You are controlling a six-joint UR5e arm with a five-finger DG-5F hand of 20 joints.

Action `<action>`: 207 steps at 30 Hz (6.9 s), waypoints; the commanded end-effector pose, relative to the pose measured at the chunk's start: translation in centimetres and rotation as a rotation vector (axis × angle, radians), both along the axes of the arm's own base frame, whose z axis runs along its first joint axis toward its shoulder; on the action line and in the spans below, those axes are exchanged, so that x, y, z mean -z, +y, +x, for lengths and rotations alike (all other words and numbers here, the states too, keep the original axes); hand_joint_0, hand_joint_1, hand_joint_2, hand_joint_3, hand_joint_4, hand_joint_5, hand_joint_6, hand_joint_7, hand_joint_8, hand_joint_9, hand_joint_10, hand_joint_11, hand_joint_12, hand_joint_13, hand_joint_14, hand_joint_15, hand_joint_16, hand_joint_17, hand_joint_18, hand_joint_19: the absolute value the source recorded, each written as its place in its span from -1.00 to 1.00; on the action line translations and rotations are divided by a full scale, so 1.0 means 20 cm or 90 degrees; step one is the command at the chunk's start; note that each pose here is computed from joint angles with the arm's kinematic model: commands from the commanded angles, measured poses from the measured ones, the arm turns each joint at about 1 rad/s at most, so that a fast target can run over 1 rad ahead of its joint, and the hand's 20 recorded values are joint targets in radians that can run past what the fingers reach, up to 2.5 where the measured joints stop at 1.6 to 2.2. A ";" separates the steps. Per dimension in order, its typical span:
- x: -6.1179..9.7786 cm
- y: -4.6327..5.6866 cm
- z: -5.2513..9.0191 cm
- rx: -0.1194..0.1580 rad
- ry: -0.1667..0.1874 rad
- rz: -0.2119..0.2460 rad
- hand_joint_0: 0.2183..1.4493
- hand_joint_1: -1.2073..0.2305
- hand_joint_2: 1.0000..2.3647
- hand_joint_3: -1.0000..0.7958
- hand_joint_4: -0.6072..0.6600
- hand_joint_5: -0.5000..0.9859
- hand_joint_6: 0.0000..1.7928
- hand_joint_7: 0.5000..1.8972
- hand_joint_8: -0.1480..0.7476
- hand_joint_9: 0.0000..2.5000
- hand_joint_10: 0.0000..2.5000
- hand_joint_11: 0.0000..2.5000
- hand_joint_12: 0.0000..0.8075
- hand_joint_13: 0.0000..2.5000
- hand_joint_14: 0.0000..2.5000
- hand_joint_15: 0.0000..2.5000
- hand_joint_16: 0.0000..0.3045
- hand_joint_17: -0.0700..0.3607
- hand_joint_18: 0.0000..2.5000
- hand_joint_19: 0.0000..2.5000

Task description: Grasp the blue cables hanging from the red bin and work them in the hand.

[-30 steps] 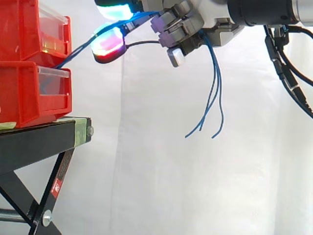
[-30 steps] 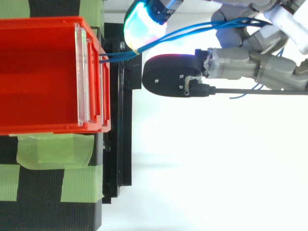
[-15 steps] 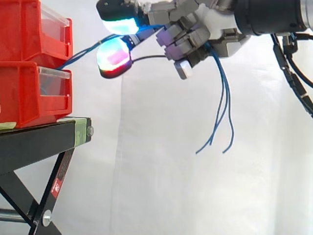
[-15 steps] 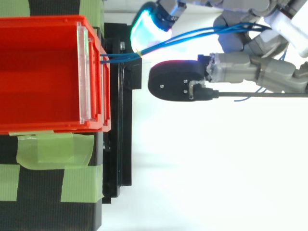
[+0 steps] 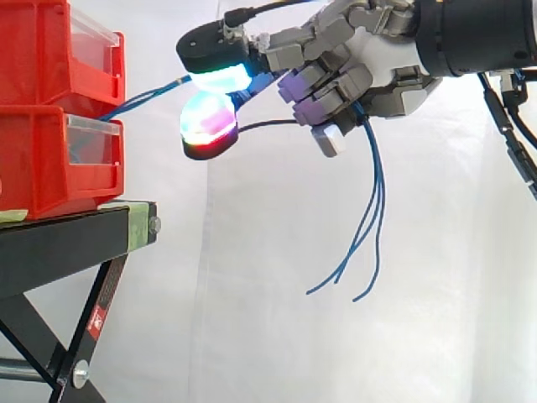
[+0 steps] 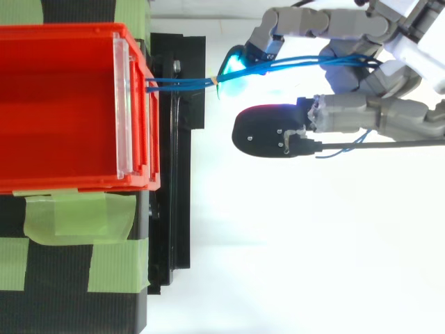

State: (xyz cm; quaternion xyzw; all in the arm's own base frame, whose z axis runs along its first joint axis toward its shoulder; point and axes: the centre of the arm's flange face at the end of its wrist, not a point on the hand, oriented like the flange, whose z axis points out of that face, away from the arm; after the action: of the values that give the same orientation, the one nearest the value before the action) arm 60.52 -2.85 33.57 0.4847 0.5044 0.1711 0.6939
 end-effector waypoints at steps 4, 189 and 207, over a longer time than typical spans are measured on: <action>-0.01 -0.02 0.01 0.007 -0.007 -0.008 0.09 -0.19 -0.98 -0.66 0.64 0.30 -0.98 -0.02 0.35 0.44 1.00 1.00 0.32 0.51 1.00 0.12 0.34 0.03 1.00 -0.39; -0.43 -0.12 0.02 -0.003 -0.015 -0.091 0.33 -0.14 -0.97 -0.40 0.63 0.13 -0.98 -0.04 0.35 0.44 1.00 1.00 0.32 0.51 1.00 0.12 0.34 0.03 1.00 -0.39; -0.36 -0.12 -0.06 -0.016 0.075 -0.078 0.25 -0.13 -0.97 -0.50 0.63 0.10 -0.98 -0.06 0.35 0.44 1.00 1.00 0.32 0.51 1.00 0.12 0.34 0.03 1.00 -0.39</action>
State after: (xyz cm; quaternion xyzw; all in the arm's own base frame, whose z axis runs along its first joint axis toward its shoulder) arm 59.58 -5.20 40.93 0.4436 0.5503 0.1240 0.6964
